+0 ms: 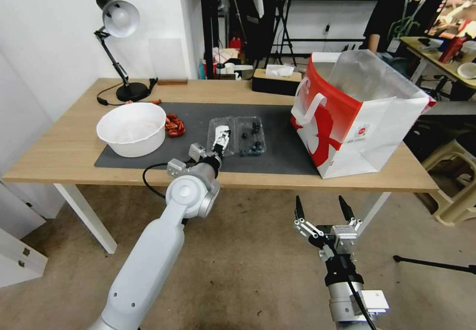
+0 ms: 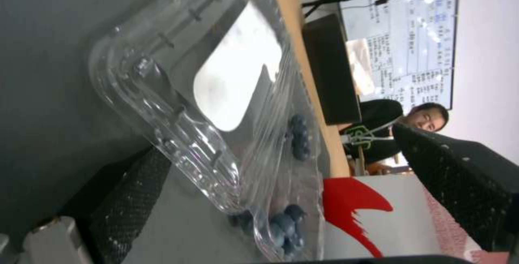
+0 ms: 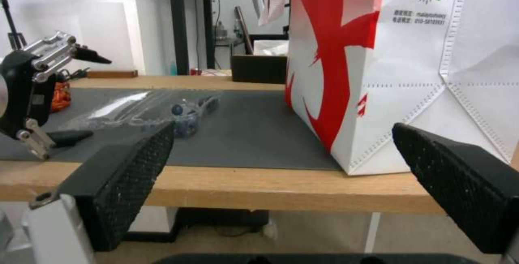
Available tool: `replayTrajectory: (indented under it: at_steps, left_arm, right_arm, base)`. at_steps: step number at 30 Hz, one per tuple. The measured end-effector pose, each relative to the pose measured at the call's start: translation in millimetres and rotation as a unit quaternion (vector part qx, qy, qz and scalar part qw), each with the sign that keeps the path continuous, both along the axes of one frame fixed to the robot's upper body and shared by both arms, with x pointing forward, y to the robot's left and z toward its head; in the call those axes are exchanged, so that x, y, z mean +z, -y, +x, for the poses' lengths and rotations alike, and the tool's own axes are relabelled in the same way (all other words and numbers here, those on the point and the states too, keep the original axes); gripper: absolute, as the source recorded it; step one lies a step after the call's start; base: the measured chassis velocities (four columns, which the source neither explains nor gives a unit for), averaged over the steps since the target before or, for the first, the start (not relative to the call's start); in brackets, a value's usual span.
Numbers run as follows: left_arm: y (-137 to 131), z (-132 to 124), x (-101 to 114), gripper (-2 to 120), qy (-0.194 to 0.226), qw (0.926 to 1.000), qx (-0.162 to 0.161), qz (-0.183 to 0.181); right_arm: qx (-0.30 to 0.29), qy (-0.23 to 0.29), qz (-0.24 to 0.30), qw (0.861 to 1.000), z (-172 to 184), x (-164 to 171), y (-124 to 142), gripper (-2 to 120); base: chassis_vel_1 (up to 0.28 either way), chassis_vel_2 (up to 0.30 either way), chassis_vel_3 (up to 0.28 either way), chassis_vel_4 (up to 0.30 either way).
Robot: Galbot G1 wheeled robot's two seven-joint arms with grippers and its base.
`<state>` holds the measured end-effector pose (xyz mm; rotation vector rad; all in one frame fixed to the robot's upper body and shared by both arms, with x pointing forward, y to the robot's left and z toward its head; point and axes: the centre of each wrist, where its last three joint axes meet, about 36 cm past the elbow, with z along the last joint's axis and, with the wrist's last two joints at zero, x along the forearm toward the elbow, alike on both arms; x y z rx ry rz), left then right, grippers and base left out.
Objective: Close the takeout container lid, then place the container into the takeout bag.
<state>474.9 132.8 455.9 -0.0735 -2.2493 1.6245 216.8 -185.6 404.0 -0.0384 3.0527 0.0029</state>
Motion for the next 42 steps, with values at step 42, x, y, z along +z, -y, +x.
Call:
replayTrajectory:
  at_steps: [42]
  left_arm:
    - [33.2, -0.3, 14.3, 98, 0.201, 0.9739, -0.081, 0.068]
  right_arm:
    - [-0.005, 0.000, -0.005, 1.000, -2.3, -7.2, 0.6, 100]
  base:
    - [0.000, 0.000, 0.000, 0.000]
